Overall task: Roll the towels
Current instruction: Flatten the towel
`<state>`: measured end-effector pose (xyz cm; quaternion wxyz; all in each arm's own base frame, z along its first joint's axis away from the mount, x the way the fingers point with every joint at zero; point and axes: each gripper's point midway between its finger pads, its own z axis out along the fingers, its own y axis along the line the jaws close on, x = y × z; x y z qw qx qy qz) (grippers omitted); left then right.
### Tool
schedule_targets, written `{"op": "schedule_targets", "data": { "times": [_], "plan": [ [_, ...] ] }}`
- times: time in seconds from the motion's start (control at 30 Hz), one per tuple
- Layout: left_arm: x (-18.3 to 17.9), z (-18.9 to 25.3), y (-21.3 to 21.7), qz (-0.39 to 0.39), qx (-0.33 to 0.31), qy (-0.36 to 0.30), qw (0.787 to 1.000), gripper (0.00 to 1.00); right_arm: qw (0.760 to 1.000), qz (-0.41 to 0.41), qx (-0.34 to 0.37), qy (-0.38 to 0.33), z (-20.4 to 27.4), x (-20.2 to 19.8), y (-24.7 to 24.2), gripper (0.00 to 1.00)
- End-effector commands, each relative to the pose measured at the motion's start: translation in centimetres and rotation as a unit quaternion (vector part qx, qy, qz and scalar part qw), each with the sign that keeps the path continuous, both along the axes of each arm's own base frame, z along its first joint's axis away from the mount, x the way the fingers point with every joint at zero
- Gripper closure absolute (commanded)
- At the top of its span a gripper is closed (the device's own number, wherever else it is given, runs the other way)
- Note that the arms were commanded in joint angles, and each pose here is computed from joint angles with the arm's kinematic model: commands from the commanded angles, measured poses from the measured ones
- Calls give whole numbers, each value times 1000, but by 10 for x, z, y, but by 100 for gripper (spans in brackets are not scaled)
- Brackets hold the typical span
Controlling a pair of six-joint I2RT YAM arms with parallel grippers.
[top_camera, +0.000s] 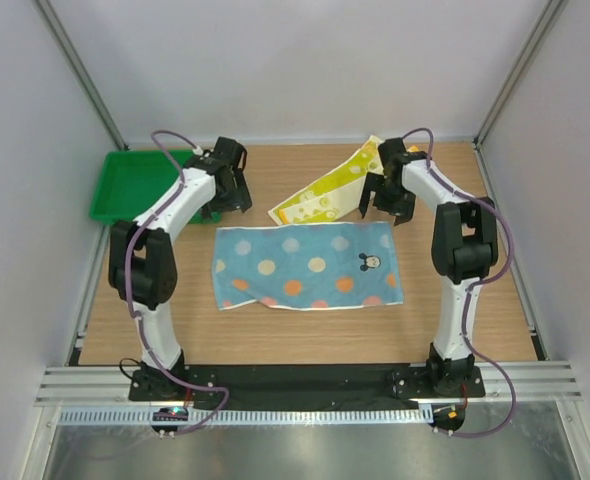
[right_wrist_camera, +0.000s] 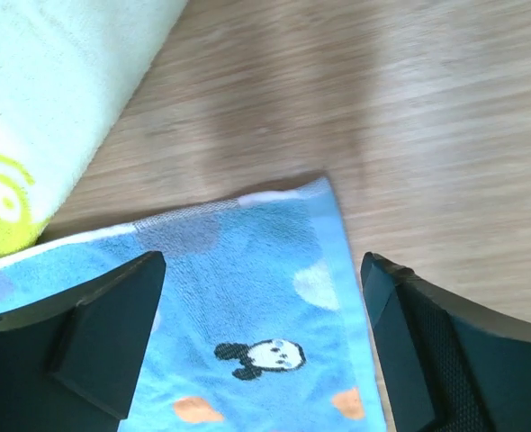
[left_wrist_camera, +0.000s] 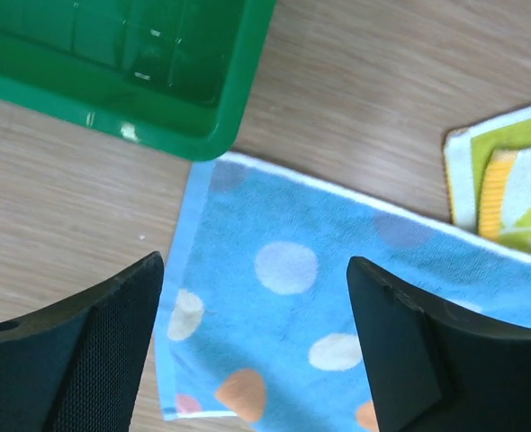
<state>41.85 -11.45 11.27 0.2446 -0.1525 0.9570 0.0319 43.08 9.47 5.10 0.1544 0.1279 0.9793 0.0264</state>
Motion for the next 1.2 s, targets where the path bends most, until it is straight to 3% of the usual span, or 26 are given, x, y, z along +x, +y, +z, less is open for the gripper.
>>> {"op": "schedule_targets", "data": {
  "times": [0.0,0.17,0.2,0.23,0.27,0.3,0.37,0.53,0.7,0.87,0.97,1.07,1.1,1.17],
  "plan": [
    [-25,49,6,2,-15,-49,999,15,998,4,-29,-51,53,2,-10,0],
    [-67,48,19,22,-26,-64,997,17,996,-4,-42,-84,80,-24,-23,0],
    [-84,29,23,30,-24,-42,998,17,995,-6,-39,-89,81,-29,-23,0],
    [-98,24,23,32,-36,-45,998,18,997,-9,-31,-73,63,-53,-24,0],
    [-97,33,19,28,-50,-61,997,18,996,-5,-15,-86,75,-55,-19,0],
    [-114,13,21,30,-51,-40,997,18,995,-2,3,-100,74,-56,-14,0],
    [-122,9,10,29,-95,-48,994,19,996,1,37,-75,51,-81,-5,0],
    [-156,-28,11,49,-109,-12,993,23,996,15,60,-69,31,-114,7,0],
    [-169,-37,11,54,-133,-31,989,23,993,6,66,-94,28,-129,7,0],
    [-179,-54,13,51,-126,-10,991,23,987,-33,-28,-158,53,-136,-22,0],
    [-179,-56,14,49,-130,-21,990,24,968,-68,-83,-227,85,-139,-39,0],
    [-176,-59,14,45,-133,-39,989,24,947,-116,-71,-291,99,-140,-45,0],
    [-176,-62,15,45,-131,-39,990,23,945,-153,-62,-282,83,-147,-53,0],
    [-174,-64,14,46,-133,-43,989,23,948,-135,-3,-290,80,-143,-41,0]
  ]
}}
